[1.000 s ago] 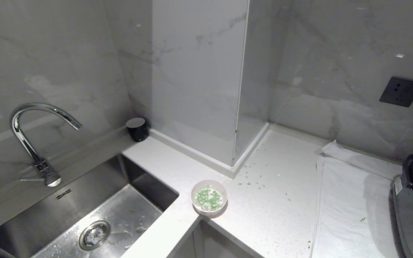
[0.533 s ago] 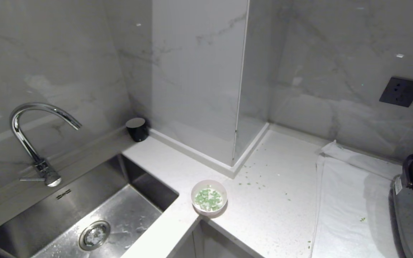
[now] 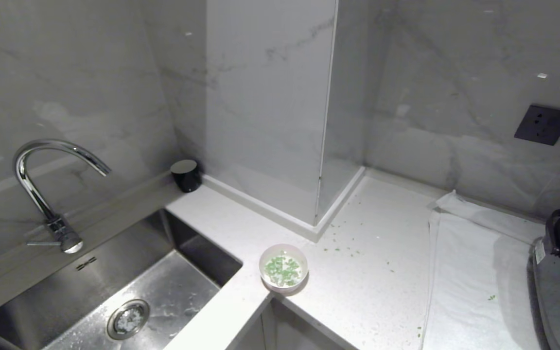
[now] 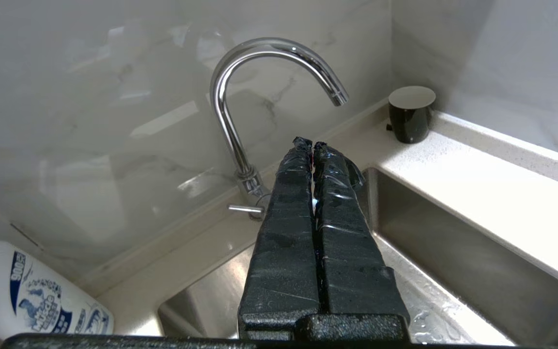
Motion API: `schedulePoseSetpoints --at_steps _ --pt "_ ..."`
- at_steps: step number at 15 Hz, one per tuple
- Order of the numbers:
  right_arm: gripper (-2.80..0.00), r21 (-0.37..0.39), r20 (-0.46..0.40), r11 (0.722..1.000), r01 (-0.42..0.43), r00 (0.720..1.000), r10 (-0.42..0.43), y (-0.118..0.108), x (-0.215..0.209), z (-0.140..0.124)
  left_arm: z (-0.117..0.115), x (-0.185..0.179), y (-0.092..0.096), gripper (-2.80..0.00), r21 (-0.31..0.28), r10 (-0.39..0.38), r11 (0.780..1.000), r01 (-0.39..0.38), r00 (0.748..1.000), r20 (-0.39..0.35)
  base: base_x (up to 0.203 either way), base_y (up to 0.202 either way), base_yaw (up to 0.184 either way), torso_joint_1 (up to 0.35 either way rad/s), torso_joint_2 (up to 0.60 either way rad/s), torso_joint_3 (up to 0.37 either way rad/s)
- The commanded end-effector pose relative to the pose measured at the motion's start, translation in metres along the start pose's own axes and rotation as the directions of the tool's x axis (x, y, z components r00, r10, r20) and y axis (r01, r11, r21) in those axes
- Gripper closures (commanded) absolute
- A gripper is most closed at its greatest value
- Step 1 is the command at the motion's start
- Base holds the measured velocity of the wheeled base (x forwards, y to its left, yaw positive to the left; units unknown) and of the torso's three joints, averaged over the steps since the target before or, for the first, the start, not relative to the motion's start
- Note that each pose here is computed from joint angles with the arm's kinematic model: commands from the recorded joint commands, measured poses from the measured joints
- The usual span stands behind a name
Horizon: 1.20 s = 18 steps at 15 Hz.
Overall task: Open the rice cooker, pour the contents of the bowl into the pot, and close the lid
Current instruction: Pick up the bowl on the table
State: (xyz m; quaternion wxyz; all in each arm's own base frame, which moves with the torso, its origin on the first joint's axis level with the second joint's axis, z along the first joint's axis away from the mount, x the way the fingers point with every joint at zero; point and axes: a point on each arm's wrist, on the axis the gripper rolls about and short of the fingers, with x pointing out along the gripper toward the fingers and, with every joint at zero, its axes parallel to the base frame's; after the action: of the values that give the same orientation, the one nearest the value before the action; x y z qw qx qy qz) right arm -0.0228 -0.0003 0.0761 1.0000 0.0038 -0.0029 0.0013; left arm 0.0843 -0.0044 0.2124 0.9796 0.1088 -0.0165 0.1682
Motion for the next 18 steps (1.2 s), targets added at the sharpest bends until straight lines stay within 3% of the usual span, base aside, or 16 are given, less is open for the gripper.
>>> schedulePoseSetpoints --at_steps 1,2,3,5,10,18 --pt "0.0 0.0 -0.002 1.0 -0.001 1.0 0.001 0.0 0.0 -0.001 0.002 0.006 0.0 0.0 0.009 -0.128 0.992 0.128 0.991 0.026 0.0 0.0 0.0 0.0 0.0 0.0" --pt "0.0 0.0 -0.001 1.0 -0.001 1.0 0.001 0.0 0.0 0.0 0.001 0.01 -0.003 0.0 0.015 -0.236 0.972 0.236 0.971 0.029 0.0 0.0 0.0 0.0 0.0 0.0" --pt "0.0 0.0 -0.001 1.0 -0.001 1.0 0.001 0.0 0.0 0.0 -0.004 0.015 -0.007 0.0 0.015 -0.306 0.952 0.306 0.952 -0.016 0.0 0.0 0.0 0.0 0.0 0.0" --pt "0.0 0.0 -0.001 1.0 -0.001 1.0 0.001 0.0 0.0 0.0 -0.011 0.013 -0.002 0.0 0.008 -0.284 0.959 0.285 0.958 -0.042 0.0 0.0 0.0 0.0 0.0 0.0" --pt "0.0 0.0 -0.001 1.0 -0.001 1.0 0.001 0.0 0.0 0.0 -0.03 -0.031 0.009 0.0 -0.003 -0.33 0.944 0.33 0.944 0.02 0.0 0.0 0.0 0.0 0.0 0.0" --pt "0.0 0.0 -0.001 1.0 -0.001 1.0 0.001 0.0 0.0 0.0 -0.067 -0.076 0.015 0.0 -0.011 -0.332 0.943 0.334 0.941 0.067 0.0 0.0 0.0 0.0 0.0 0.0"
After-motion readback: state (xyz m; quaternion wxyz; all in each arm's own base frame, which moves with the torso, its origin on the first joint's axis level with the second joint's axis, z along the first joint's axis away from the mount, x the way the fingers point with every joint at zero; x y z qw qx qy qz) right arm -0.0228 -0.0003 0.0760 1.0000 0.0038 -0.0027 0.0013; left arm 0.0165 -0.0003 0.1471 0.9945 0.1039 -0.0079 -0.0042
